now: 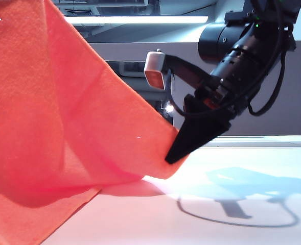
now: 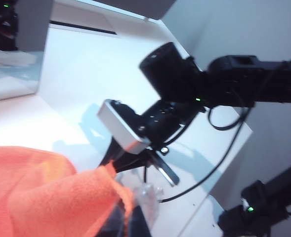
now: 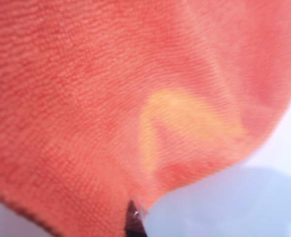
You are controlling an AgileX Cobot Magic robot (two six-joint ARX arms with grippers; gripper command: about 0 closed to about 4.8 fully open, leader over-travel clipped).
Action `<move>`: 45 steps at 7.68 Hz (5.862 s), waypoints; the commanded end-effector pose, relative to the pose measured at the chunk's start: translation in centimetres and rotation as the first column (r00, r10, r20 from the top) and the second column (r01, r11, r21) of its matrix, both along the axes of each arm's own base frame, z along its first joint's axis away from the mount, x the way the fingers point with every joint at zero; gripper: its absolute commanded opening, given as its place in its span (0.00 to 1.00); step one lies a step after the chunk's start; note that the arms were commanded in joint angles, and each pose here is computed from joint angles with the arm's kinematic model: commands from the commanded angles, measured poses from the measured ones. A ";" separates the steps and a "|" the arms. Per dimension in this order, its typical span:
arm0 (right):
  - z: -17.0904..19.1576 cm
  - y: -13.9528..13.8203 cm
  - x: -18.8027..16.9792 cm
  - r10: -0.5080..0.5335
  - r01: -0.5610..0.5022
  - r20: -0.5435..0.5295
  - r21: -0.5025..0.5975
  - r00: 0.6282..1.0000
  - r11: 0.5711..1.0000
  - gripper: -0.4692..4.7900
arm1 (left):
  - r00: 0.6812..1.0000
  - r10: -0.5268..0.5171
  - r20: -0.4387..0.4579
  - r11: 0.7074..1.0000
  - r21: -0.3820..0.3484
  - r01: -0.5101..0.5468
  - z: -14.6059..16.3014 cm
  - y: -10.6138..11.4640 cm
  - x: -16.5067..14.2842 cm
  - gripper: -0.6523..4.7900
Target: Pick up the cloth from the table and use it to cover the mirror.
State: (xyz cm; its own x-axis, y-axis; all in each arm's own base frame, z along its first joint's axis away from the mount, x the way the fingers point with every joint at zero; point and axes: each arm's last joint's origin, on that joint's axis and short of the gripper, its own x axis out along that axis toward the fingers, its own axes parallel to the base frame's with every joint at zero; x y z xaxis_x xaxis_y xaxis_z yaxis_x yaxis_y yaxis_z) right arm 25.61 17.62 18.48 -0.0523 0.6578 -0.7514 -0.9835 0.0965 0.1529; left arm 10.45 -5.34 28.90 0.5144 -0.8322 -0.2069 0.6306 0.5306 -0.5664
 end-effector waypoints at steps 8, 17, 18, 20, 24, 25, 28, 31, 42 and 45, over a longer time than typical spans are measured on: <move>13.7 -2.2 -1.6 -0.575 0.404 0.375 0.444 0.727 0.800 0.08 | 0.865 0.419 0.275 0.905 -0.042 -0.424 2.3 0.7 1.5 0.11; 14.9 -2.1 1.8 -0.813 0.478 0.426 0.660 0.397 0.580 0.08 | 0.690 0.446 0.570 0.830 0.024 -0.557 2.0 -2.8 13.6 0.11; 14.8 -2.0 1.9 -0.813 0.475 0.426 0.663 0.397 0.579 0.08 | 0.688 0.445 0.573 0.829 0.025 -0.558 2.1 -2.8 13.7 0.11; 14.1 -1.6 2.7 -0.814 0.480 0.434 0.659 0.386 0.579 0.08 | 0.657 0.442 0.611 0.811 0.041 -0.584 2.5 -3.1 14.9 0.11; 13.6 -1.7 3.8 -0.845 0.483 0.430 0.694 0.318 0.534 0.08 | 0.650 0.457 0.608 0.786 0.066 -0.614 3.2 -3.6 16.7 0.11; 13.5 -1.6 4.0 -0.850 0.484 0.429 0.698 0.307 0.527 0.08 | 0.649 0.455 0.610 0.782 0.074 -0.618 3.2 -3.7 17.0 0.11; 11.1 -1.5 7.0 -0.866 0.465 0.474 0.738 0.159 0.490 0.08 | 0.627 0.452 0.635 0.726 0.146 -0.672 1.5 -2.3 19.7 0.11; 12.1 -0.5 8.7 -0.867 0.434 0.469 0.755 0.166 0.491 0.08 | 0.618 0.451 0.645 0.732 0.129 -0.669 1.3 -2.2 21.6 0.11; 9.9 0.2 10.3 -0.855 0.473 0.484 0.718 0.187 0.510 0.08 | 0.628 0.467 0.623 0.683 0.197 -0.704 0.5 -2.5 25.4 0.11; 9.9 0.2 10.3 -0.855 0.473 0.484 0.718 0.187 0.510 0.08 | 0.636 0.462 0.618 0.679 0.214 -0.702 0.1 -2.5 25.6 0.11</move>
